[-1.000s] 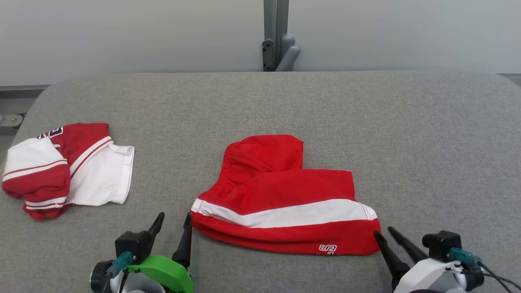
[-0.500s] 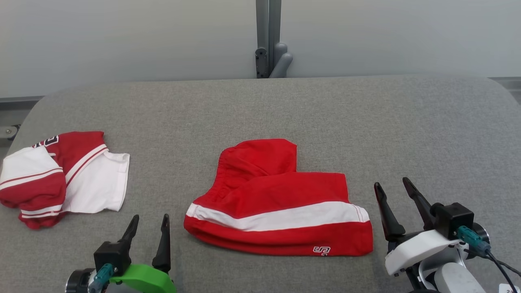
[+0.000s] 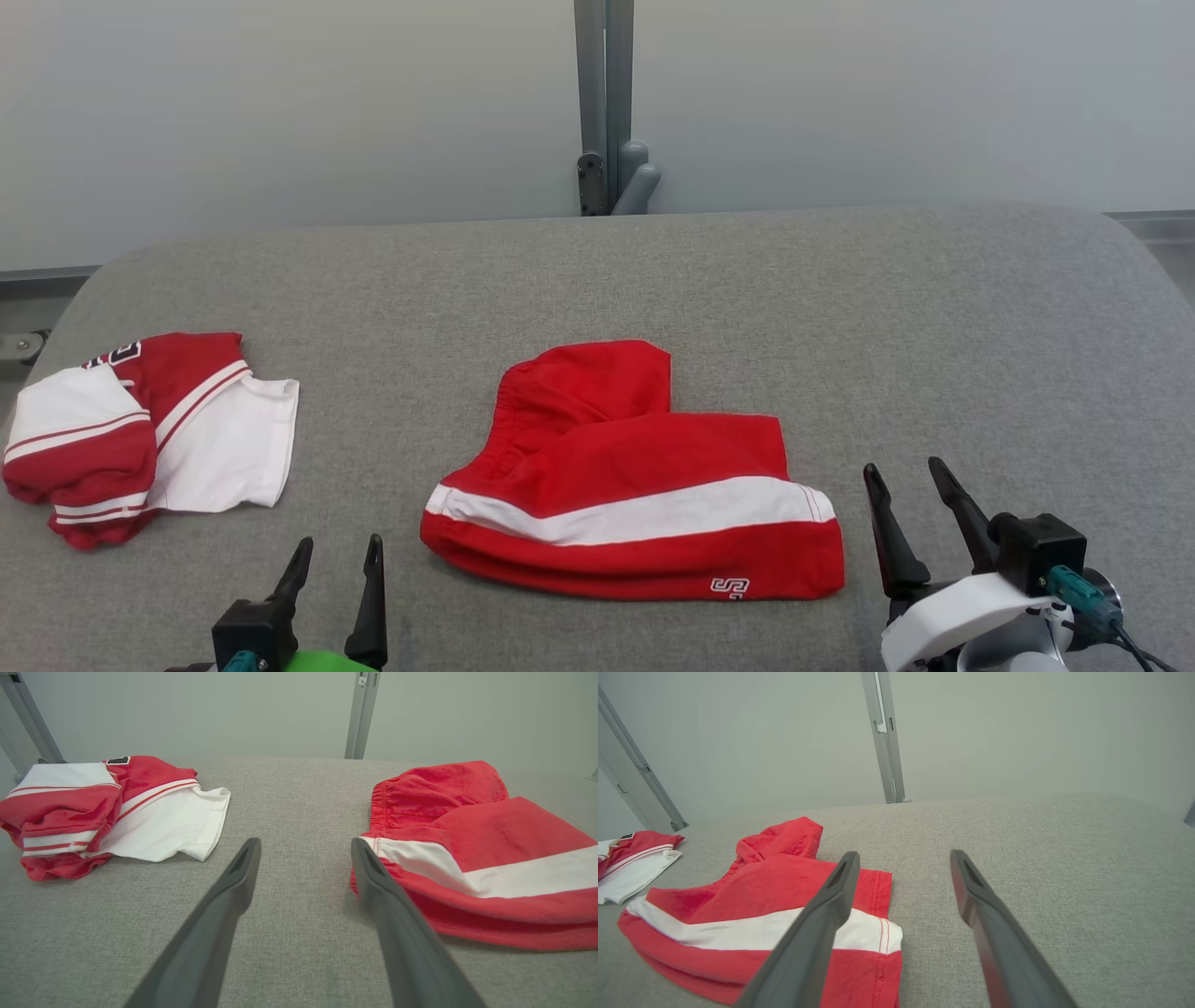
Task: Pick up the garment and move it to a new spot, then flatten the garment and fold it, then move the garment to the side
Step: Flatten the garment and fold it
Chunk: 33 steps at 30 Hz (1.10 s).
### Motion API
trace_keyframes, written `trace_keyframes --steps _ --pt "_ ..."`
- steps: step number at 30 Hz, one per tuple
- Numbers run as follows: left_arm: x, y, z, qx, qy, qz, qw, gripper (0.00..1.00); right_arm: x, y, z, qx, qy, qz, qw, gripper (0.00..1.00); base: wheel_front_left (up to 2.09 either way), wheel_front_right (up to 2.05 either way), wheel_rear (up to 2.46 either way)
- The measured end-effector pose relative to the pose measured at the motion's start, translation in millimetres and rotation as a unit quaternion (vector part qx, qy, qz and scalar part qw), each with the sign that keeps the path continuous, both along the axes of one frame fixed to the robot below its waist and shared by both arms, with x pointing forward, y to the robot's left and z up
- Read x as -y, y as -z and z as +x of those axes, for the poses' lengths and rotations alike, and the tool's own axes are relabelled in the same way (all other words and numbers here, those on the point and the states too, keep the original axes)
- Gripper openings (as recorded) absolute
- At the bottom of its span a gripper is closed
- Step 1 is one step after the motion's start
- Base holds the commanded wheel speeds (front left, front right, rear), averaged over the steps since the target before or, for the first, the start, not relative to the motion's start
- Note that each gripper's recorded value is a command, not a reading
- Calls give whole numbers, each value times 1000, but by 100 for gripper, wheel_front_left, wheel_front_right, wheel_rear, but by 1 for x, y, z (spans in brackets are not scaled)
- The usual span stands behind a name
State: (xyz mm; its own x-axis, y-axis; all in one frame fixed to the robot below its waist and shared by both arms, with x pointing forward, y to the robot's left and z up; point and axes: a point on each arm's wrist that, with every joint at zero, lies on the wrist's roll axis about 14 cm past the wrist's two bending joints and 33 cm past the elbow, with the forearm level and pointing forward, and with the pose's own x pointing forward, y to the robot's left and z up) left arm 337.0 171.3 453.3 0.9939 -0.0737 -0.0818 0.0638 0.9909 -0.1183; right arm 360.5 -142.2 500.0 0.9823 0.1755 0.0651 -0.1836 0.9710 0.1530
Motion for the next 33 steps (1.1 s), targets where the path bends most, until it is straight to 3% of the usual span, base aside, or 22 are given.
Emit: trace_keyframes --steps 8,24,33 --pt "7 0 2 -1 5 -10 1000 100 0 9 -2 -14 1 1 1000 100 0 0 0" --pt "52 10 43 -31 56 -104 993 100 -7 34 16 -53 -8 6 999 100 0 0 0" --pt "54 33 57 -73 65 -111 989 100 -1 46 21 -71 -1 7 997 100 0 0 0"
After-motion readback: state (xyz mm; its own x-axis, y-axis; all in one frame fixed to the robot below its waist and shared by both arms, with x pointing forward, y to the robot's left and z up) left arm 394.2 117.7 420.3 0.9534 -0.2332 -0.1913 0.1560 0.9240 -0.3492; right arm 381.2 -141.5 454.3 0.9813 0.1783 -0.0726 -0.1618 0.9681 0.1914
